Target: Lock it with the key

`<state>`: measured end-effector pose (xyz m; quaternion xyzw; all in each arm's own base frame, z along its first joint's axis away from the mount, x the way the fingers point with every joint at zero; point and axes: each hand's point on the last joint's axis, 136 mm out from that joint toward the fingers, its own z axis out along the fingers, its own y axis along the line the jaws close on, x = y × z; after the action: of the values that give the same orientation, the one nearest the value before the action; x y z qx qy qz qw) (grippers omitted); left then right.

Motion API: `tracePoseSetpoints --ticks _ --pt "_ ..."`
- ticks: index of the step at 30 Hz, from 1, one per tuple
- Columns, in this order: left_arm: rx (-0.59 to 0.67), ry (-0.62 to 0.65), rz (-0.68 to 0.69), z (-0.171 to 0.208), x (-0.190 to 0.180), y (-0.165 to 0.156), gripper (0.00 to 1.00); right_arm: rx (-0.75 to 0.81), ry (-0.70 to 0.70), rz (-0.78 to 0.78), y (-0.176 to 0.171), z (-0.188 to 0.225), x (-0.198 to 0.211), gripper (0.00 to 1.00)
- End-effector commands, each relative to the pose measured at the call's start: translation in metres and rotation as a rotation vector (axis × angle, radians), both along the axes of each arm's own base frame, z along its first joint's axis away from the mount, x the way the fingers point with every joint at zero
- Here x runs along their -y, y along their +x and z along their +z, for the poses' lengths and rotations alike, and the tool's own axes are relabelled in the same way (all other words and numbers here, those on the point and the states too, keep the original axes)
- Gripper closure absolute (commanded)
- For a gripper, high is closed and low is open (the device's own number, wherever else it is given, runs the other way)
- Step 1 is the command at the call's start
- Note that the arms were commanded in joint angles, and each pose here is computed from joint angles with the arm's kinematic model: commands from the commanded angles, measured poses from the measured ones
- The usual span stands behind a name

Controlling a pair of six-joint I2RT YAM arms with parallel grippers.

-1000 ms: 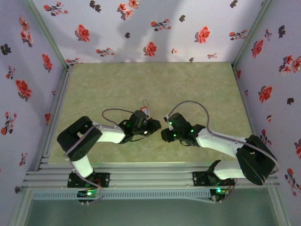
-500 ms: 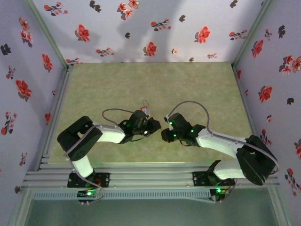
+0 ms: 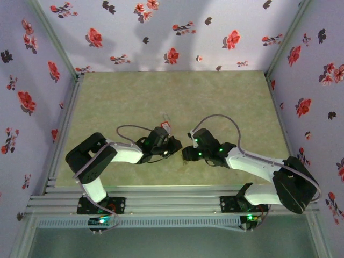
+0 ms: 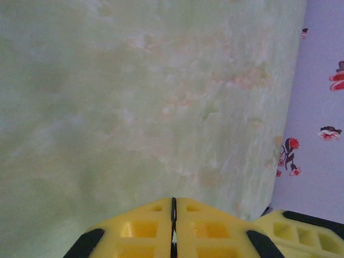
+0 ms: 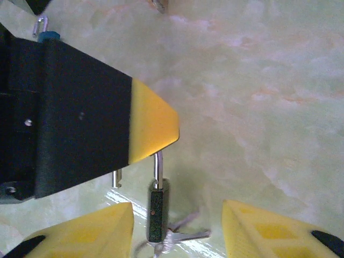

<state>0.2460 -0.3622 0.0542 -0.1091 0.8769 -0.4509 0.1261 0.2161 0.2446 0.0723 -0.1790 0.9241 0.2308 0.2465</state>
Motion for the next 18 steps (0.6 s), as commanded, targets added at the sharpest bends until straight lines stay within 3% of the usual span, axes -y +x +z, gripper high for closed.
tracePoseSetpoints --ticks 1,18 --pt "0.016 -0.006 0.01 0.01 -0.001 0.001 1.0 0.005 0.023 0.02 -0.004 0.003 -0.003 0.52" --pt "0.028 -0.018 0.013 0.021 -0.002 0.0 1.0 -0.016 0.026 0.058 -0.011 -0.007 -0.013 0.56"
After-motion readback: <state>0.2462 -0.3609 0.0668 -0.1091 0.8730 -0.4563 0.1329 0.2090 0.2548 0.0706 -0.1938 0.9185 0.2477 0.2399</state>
